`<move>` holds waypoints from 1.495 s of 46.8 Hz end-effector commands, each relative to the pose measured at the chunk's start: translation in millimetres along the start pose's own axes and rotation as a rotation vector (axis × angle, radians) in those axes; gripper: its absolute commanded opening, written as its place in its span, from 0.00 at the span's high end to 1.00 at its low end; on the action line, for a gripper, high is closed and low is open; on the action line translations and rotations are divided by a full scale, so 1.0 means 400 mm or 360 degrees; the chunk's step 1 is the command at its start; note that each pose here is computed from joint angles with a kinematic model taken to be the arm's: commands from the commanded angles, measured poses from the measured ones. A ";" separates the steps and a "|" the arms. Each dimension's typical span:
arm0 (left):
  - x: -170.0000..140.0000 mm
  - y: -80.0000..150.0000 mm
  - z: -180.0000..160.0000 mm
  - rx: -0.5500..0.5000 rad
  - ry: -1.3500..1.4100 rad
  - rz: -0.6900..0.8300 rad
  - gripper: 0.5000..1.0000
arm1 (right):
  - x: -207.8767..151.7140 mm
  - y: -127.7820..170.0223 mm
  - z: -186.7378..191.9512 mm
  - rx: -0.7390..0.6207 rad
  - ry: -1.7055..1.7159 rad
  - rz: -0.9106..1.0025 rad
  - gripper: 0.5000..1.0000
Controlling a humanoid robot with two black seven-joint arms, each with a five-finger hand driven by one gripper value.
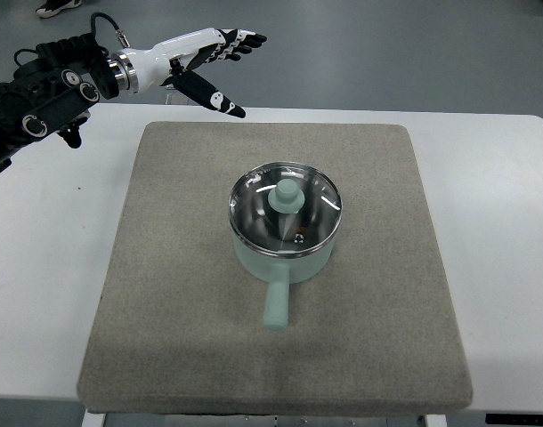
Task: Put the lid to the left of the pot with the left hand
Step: 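Swing the left hand over the pot toward the lid knob, then lower the left hand onto the glass lid's mint-green knob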
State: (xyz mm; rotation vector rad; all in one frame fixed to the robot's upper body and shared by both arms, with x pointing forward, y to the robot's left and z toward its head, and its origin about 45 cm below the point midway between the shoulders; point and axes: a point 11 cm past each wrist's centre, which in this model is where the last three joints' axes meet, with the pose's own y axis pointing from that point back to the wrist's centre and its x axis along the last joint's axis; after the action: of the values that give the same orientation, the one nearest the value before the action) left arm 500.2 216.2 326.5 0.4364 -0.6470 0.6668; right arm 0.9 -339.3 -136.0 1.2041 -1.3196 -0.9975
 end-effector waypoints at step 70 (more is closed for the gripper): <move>-0.127 -0.033 0.313 -0.0286 -0.1552 -0.0889 0.01 | 0.000 0.000 0.000 0.0000 0.0000 0.0000 0.15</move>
State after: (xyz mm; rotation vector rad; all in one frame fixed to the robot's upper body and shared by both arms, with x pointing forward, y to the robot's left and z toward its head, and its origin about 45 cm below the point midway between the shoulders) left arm 428.4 117.5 380.7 0.7436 -1.4170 -0.1852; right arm 0.9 -339.2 -136.0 1.2041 -1.3195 -0.9975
